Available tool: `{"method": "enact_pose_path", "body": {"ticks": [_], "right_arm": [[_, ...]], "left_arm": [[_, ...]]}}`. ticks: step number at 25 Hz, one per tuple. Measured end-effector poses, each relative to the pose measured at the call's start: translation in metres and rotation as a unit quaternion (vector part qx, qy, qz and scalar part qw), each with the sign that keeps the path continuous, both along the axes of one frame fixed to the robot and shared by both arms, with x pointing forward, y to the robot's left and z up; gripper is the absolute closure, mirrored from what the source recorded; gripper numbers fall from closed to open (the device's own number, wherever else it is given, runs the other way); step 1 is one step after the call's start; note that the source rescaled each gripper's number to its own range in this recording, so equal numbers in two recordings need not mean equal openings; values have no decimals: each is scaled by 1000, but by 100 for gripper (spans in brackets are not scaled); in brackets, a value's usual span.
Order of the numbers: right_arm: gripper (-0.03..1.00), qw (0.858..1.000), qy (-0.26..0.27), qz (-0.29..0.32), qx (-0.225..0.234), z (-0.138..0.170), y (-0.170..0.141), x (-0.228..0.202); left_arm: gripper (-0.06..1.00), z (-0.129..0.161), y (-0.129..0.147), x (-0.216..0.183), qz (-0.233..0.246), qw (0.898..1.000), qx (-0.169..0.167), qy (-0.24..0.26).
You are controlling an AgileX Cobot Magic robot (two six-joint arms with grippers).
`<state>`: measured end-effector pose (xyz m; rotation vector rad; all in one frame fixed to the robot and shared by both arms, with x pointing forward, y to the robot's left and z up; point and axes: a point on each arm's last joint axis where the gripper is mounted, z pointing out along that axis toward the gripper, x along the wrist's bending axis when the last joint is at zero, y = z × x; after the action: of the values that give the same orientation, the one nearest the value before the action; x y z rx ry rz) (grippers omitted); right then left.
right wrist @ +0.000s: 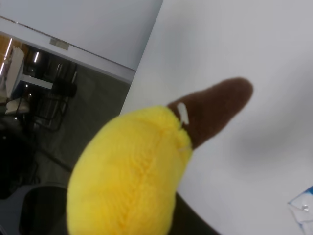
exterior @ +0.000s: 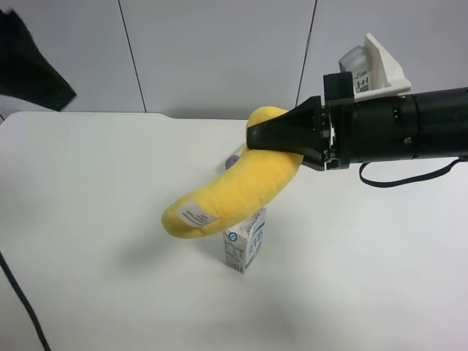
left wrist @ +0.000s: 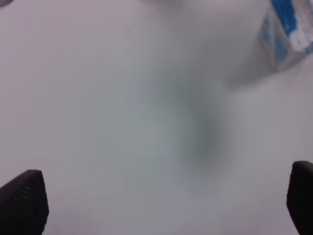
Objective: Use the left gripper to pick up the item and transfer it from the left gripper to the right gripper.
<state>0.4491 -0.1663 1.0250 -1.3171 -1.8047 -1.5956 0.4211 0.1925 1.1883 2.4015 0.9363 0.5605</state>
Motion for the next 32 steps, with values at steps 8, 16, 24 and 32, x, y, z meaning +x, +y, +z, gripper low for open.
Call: {"method": "enact_pose_path", "body": {"ticks": [8,16,24,32], "right_arm": [[97,1000,-3,6,-8,-1,0,-1],[97,1000,-6,15,-19,-3,0,-2],[97,1000,-6,11,-25,-4,-1,-1],[97,1000,-7,7,-28,-4,-1,-1]], "left_arm": [[-5,1,61,-54,103,992,-56,-37],[-5,-64,91,-139,142,985,-94,-38],[-5,-116,104,-178,156,976,-133,-76],[-5,-130,108,-196,143,962,-180,-144]]}}
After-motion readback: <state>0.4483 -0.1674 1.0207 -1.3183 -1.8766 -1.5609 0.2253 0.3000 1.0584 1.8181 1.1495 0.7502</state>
